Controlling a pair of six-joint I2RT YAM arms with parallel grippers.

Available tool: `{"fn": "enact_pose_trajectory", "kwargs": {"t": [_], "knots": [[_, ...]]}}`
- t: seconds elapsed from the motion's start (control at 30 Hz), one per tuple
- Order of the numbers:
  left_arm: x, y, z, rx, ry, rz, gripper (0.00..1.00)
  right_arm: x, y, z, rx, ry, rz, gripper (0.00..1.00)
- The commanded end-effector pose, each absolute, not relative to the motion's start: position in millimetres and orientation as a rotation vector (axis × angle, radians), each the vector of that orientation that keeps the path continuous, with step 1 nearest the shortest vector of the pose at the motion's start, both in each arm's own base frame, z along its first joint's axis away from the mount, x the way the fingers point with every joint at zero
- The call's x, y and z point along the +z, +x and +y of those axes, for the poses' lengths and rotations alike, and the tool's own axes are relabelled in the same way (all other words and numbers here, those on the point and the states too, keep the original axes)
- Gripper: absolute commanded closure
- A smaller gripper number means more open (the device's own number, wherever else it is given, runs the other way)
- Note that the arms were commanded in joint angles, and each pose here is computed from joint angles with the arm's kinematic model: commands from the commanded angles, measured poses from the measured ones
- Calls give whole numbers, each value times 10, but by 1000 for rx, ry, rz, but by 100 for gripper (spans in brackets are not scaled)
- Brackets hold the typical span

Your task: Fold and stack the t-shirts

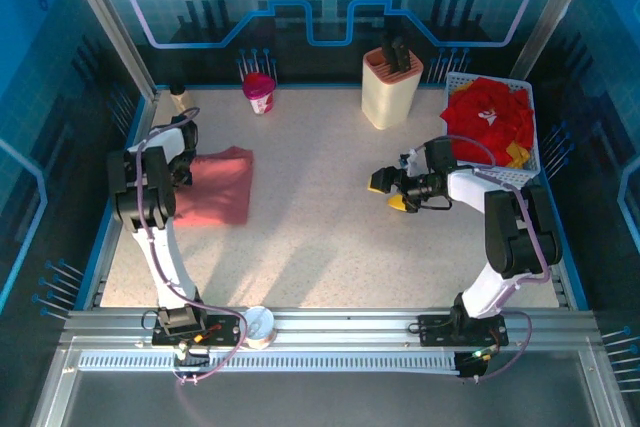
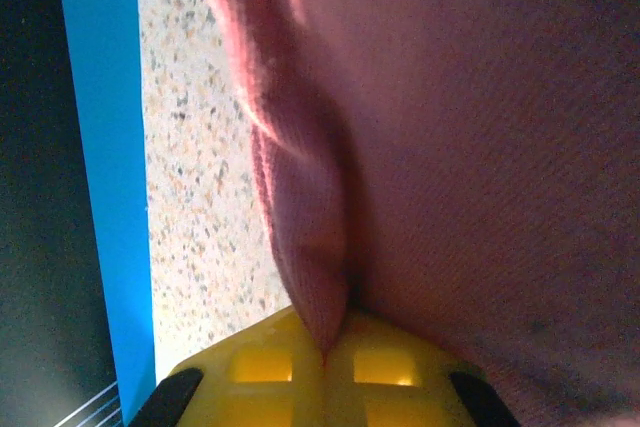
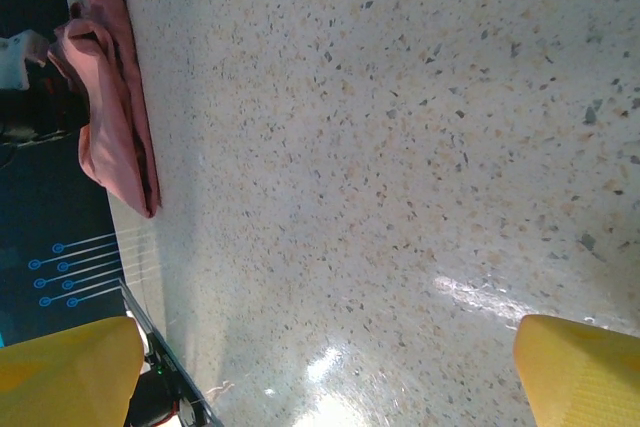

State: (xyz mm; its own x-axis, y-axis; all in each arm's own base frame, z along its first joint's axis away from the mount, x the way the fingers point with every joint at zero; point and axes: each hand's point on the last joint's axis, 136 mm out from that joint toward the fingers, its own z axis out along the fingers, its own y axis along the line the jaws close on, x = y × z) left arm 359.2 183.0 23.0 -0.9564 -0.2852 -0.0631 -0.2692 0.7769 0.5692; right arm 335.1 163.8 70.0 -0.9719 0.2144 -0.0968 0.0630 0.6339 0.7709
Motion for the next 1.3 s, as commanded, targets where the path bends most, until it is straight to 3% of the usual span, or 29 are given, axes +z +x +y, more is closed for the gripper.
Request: {"fn": "enact_pose_trajectory", "kwargs": {"t": [0.0, 0.27, 0.4, 0.5, 0.6, 0.63, 1.0, 1.17, 1.27], "knots": [[182, 3638, 2016, -988, 471, -2909, 100, 699, 3272, 1582, 1279, 236, 2689, 4], [339, 3790, 2079, -1018, 516, -2953, 99, 723, 3186, 1586, 1294, 249, 2689, 4], [284, 3756, 2069, -1004, 524, -2946, 86, 720, 3174, 1579, 1286, 252, 2690, 4], [266, 3730, 2062, -998, 557, -2949, 54, 735, 3155, 1584, 1297, 257, 2684, 4], [340, 3717, 2100, -1025, 580, -2944, 6, 754, 3129, 1585, 1293, 250, 2685, 4], [387, 3713, 2107, -1030, 598, -2948, 1, 761, 3120, 1581, 1287, 247, 2687, 4], [1251, 3713, 1988, -1009, 784, -3125, 1, 998, 3262, 1391, 1056, 189, 2670, 1], [1506, 3684, 1706, -999, 701, -3203, 1, 1134, 3370, 1295, 953, 184, 2641, 1], [1521, 3723, 1345, -821, 652, -3330, 1, 1188, 3441, 1167, 832, 199, 2620, 0]]}}
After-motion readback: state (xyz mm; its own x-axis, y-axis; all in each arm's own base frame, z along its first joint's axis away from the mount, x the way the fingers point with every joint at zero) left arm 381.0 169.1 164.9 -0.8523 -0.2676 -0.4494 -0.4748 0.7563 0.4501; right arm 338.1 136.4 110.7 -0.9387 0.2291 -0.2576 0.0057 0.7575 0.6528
